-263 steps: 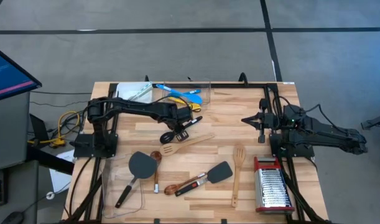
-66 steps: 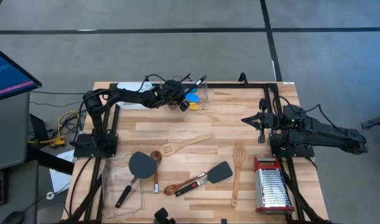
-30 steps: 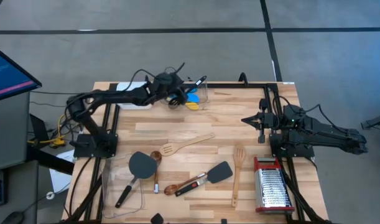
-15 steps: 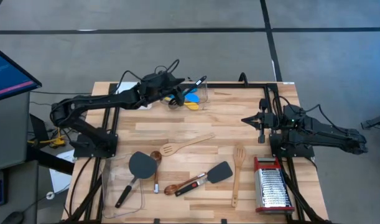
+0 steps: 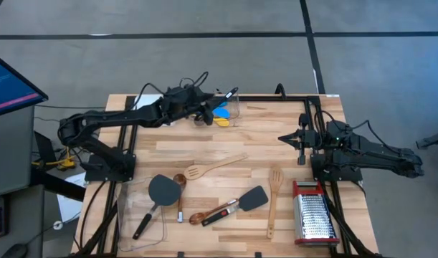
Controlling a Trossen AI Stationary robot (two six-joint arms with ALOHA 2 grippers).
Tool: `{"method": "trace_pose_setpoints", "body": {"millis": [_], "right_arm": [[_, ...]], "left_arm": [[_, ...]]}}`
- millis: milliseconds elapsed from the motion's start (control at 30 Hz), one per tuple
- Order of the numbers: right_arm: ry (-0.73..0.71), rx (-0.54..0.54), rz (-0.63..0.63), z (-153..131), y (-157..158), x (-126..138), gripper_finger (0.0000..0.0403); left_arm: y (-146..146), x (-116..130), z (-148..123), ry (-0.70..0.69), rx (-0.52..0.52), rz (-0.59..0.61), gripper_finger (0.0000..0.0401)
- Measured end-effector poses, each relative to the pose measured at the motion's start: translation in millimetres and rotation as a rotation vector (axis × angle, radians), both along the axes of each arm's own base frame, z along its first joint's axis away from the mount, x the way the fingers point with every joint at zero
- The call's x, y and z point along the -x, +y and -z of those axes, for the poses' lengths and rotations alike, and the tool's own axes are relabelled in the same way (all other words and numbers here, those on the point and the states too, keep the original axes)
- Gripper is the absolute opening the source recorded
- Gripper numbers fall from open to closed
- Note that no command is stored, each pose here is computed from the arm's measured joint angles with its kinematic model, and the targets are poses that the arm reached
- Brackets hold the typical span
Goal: Pick & Place Kitchen Items
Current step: Put the brown slotted spoon into the top transparent bin
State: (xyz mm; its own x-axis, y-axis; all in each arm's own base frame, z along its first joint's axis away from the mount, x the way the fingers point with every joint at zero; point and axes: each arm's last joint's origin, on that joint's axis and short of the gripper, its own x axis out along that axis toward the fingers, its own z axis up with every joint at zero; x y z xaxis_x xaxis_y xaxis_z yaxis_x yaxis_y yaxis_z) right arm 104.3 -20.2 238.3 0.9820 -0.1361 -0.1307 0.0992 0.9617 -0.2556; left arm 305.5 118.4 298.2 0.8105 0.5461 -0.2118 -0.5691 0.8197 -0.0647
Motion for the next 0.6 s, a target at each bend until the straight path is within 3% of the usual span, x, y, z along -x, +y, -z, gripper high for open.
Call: {"method": "trace_pose_setpoints", "body": {"millis": [233,600], "right_arm": [[0.0,0.0,0.0,0.0,0.0,0.0,0.0],[0.0,0.0,0.0,0.0,0.0,0.0,0.0]], "left_arm": [[-32.3,-10.5,0.7,0.006,0.004,0.104,0.014],[-107.5,-21.7,1.1,0.01,0.004,0.337,0.014]]}}
